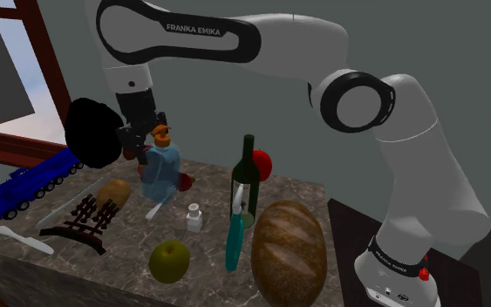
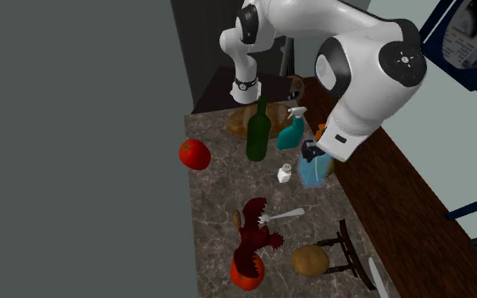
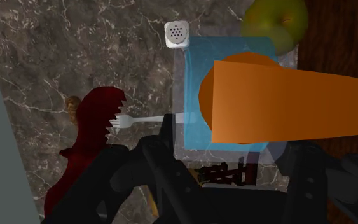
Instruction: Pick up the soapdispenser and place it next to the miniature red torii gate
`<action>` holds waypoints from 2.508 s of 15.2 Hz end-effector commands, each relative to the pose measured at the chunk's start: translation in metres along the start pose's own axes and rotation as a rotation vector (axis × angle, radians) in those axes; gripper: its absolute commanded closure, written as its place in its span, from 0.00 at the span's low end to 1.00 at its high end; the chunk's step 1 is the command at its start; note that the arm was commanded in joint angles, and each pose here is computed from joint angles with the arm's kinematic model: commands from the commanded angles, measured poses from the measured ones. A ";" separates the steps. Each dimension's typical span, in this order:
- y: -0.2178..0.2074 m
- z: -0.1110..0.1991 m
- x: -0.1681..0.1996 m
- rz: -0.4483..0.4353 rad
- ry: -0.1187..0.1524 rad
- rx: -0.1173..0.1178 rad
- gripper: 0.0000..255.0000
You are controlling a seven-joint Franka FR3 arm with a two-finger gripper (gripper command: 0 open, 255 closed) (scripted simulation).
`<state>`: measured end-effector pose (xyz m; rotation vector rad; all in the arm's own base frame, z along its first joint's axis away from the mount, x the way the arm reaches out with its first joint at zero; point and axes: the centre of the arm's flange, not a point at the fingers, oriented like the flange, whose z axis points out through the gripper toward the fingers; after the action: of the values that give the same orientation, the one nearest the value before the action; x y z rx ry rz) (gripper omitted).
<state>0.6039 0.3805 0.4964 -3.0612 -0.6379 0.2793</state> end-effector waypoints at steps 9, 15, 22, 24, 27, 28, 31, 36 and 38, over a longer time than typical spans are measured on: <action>-0.052 0.030 0.010 0.002 0.001 0.000 1.00; -0.051 0.061 0.016 0.002 0.001 0.000 1.00; -0.049 0.098 0.022 0.002 0.001 0.000 1.00; -0.049 0.108 0.024 0.002 0.001 0.000 1.00; -0.048 0.124 0.026 0.002 0.001 0.000 1.00; -0.048 0.129 0.027 0.002 0.001 0.000 1.00; -0.048 0.136 0.029 0.002 0.001 0.000 1.00; -0.048 0.136 0.029 0.002 0.001 0.000 1.00; -0.048 0.136 0.029 0.002 0.001 0.000 0.00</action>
<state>0.5871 0.4311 0.3590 -3.0617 -0.6355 0.2786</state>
